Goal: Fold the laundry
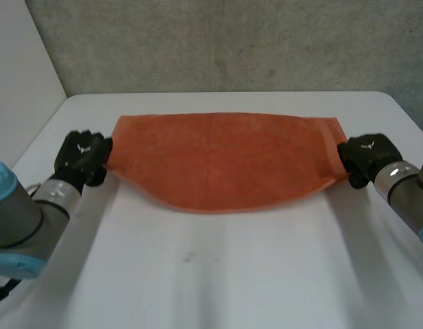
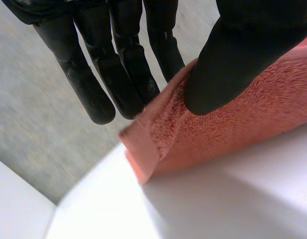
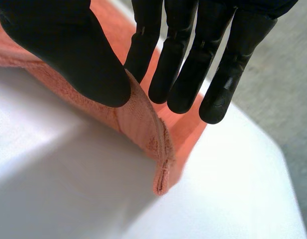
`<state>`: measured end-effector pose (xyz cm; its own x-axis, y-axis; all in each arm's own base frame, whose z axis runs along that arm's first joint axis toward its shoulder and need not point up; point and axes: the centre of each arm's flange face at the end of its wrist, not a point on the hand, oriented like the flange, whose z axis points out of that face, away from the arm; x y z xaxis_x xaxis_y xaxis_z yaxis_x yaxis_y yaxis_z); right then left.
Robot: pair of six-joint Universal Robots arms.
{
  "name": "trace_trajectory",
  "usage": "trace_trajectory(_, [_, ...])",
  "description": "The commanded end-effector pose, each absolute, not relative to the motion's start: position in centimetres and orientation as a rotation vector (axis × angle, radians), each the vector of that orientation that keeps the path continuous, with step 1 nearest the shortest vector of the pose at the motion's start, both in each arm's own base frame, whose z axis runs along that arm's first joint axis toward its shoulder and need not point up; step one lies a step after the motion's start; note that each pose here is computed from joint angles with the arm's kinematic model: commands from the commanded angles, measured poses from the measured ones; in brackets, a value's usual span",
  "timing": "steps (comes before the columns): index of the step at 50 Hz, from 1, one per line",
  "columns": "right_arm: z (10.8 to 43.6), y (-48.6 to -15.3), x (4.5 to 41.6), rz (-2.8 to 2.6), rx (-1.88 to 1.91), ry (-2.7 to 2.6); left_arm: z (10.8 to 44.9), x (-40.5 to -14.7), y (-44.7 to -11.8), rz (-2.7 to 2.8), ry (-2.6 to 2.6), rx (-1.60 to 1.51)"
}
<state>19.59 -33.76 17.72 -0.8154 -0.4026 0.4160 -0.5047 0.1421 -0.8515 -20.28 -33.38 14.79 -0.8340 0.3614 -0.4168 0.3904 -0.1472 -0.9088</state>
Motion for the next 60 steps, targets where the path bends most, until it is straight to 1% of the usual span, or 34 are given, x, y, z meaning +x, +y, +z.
trace_trajectory(1, [18.8,-29.8,18.5,1.440,1.121,-2.377,14.6,-17.5,-30.2,-1.879,2.124,0.996])
trace_trajectory(2, [19.3,-28.4,18.3,1.349,1.196,-2.382,14.8,-17.1,-29.7,-1.833,2.136,1.011])
trace_trajectory(5, [19.8,-26.2,17.9,1.215,1.319,-2.372,15.4,-16.1,-27.4,-1.620,2.190,1.128])
trace_trajectory(6, [20.0,-25.6,17.7,1.175,1.351,-2.363,15.4,-16.1,-27.3,-1.619,2.191,1.128])
trace_trajectory(7, [20.2,-24.6,17.0,1.100,1.405,-2.350,16.1,-15.5,-25.4,-1.455,2.231,1.228])
trace_trajectory(9, [20.3,-24.2,16.7,1.070,1.423,-2.343,16.5,-15.2,-24.8,-1.403,2.245,1.254])
trace_trajectory(10, [20.5,-23.5,16.1,1.018,1.456,-2.330,17.5,-14.5,-23.5,-1.306,2.279,1.296])
trace_trajectory(12, [21.1,-22.8,15.7,1.003,1.498,-2.287,18.1,-14.4,-23.1,-1.293,2.292,1.302])
trace_trajectory(15, [21.4,-22.7,15.7,1.018,1.518,-2.254,18.8,-14.9,-23.1,-1.356,2.272,1.331])
trace_trajectory(18, [21.7,-23.0,15.8,1.056,1.509,-2.240,19.3,-15.4,-23.8,-1.453,2.222,1.350])
trace_trajectory(20, [21.7,-24.3,16.2,1.150,1.461,-2.218,19.5,-15.5,-24.6,-1.506,2.191,1.335])
trace_trajectory(21, [21.0,-25.5,16.3,1.188,1.417,-2.228,19.3,-15.5,-25.0,-1.526,2.185,1.323])
trace_trajectory(23, [20.1,-27.0,16.4,1.222,1.376,-2.237,18.5,-16.0,-26.8,-1.592,2.179,1.289])
trace_trajectory(25, [19.0,-29.0,16.7,1.267,1.317,-2.247,18.2,-16.9,-28.1,-1.660,2.149,1.285])
trace_trajectory(26, [18.6,-29.5,16.9,1.282,1.303,-2.250,18.1,-17.9,-29.2,-1.726,2.123,1.277])
trace_trajectory(28, [18.0,-30.5,17.3,1.317,1.278,-2.250,18.0,-18.3,-30.6,-1.773,2.098,1.242])
trace_trajectory(29, [17.9,-31.5,18.0,1.370,1.252,-2.238,18.0,-18.3,-30.6,-1.774,2.098,1.242])
trace_trajectory(30, [17.9,-32.1,18.3,1.404,1.234,-2.227,17.6,-18.3,-32.9,-1.801,2.076,1.174])
trace_trajectory(32, [17.8,-33.3,18.8,1.457,1.200,-2.206,17.3,-18.6,-34.3,-1.812,2.066,1.141])
trace_trajectory(33, [17.4,-34.5,19.2,1.498,1.169,-2.190,17.2,-18.7,-34.9,-1.816,2.061,1.129])
trace_trajectory(34, [17.2,-35.0,19.4,1.515,1.156,-2.181,16.8,-19.0,-35.9,-1.819,2.051,1.125])
trace_trajectory(36, [16.9,-35.6,19.4,1.530,1.138,-2.173,16.3,-19.6,-36.6,-1.822,2.046,1.132])
trace_trajectory(37, [16.6,-37.3,19.7,1.588,1.100,-2.123,15.8,-20.2,-37.2,-1.828,2.039,1.143])
trace_trajectory(41, [16.4,-39.3,20.5,1.694,1.067,-2.035,14.6,-20.8,-38.6,-1.828,2.031,1.154])
trace_trajectory(42, [16.4,-39.3,20.5,1.694,1.067,-2.034,14.3,-20.8,-38.8,-1.823,2.033,1.149])
trace_trajectory(43, [16.3,-40.1,20.9,1.733,1.059,-1.990,14.1,-20.8,-39.0,-1.817,2.033,1.145])
trace_trajectory(44, [15.8,-41.2,21.5,1.783,1.048,-1.938,13.9,-20.7,-39.2,-1.812,2.037,1.136])
trace_trajectory(47, [15.2,-42.0,21.7,1.794,1.035,-1.920,13.5,-20.7,-40.1,-1.823,2.022,1.103])
trace_trajectory(48, [14.3,-42.7,21.9,1.795,1.025,-1.920,13.4,-20.8,-40.2,-1.830,2.018,1.099])
trace_trajectory(51, [13.5,-43.0,22.0,1.782,1.010,-1.933,13.2,-21.3,-40.4,-1.875,1.976,1.108])
trace_trajectory(53, [12.9,-42.8,22.4,1.761,0.997,-1.950,13.2,-22.0,-40.2,-1.908,1.946,1.122])
trace_trajectory(56, [12.4,-42.5,22.5,1.776,0.963,-1.987,13.1,-22.3,-39.9,-1.931,1.928,1.123])
trace_trajectory(59, [12.8,-42.4,22.2,1.798,0.920,-2.016,13.1,-22.2,-39.5,-1.941,1.915,1.117])
trace_trajectory(60, [13.9,-42.2,21.8,1.836,0.852,-2.057,13.5,-22.2,-39.3,-1.946,1.910,1.112])
